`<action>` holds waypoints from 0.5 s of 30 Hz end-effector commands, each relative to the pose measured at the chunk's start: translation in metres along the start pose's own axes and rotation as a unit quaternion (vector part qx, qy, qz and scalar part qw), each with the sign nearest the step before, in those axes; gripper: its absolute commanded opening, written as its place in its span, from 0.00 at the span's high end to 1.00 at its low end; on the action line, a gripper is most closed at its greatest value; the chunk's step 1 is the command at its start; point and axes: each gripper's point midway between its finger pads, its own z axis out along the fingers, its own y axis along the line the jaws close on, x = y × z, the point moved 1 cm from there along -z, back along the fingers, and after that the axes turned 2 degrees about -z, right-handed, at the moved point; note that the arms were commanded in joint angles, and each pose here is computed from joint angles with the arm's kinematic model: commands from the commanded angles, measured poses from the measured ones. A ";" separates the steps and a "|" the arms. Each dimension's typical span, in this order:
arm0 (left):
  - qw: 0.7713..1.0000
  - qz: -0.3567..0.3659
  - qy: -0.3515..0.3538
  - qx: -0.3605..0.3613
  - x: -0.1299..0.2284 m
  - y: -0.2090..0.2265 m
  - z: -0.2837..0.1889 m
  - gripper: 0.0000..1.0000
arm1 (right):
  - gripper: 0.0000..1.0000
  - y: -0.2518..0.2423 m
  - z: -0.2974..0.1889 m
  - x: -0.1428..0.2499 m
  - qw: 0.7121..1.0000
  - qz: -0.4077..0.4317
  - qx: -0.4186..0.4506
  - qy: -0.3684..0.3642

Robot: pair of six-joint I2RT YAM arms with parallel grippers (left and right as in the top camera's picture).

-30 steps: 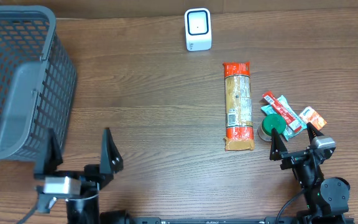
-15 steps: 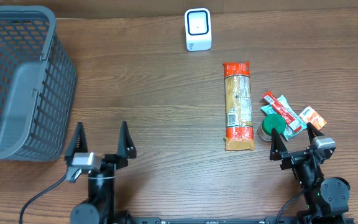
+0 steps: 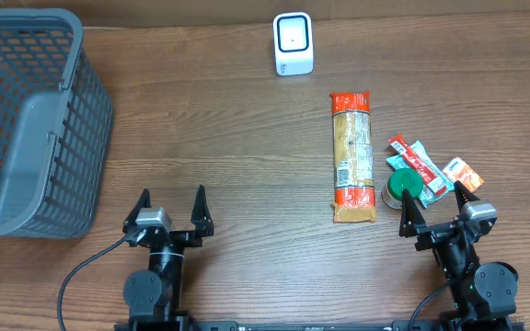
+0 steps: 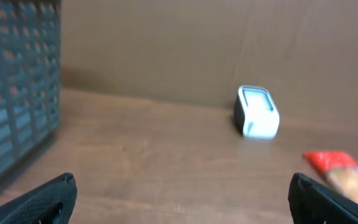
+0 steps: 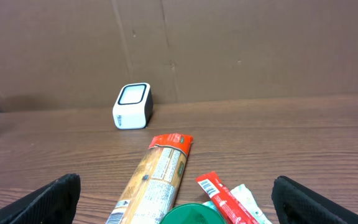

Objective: Scan the item barcode

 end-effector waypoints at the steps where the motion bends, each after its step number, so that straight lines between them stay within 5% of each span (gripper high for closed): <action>1: 0.998 0.059 0.030 0.013 0.015 -0.003 -0.001 0.00 | 0.00 -0.001 0.000 0.002 1.000 0.001 0.003 -0.001; 15: 0.998 0.063 0.028 0.012 0.014 -0.003 -0.001 0.00 | 0.00 -0.001 0.000 0.002 1.000 0.001 0.003 -0.001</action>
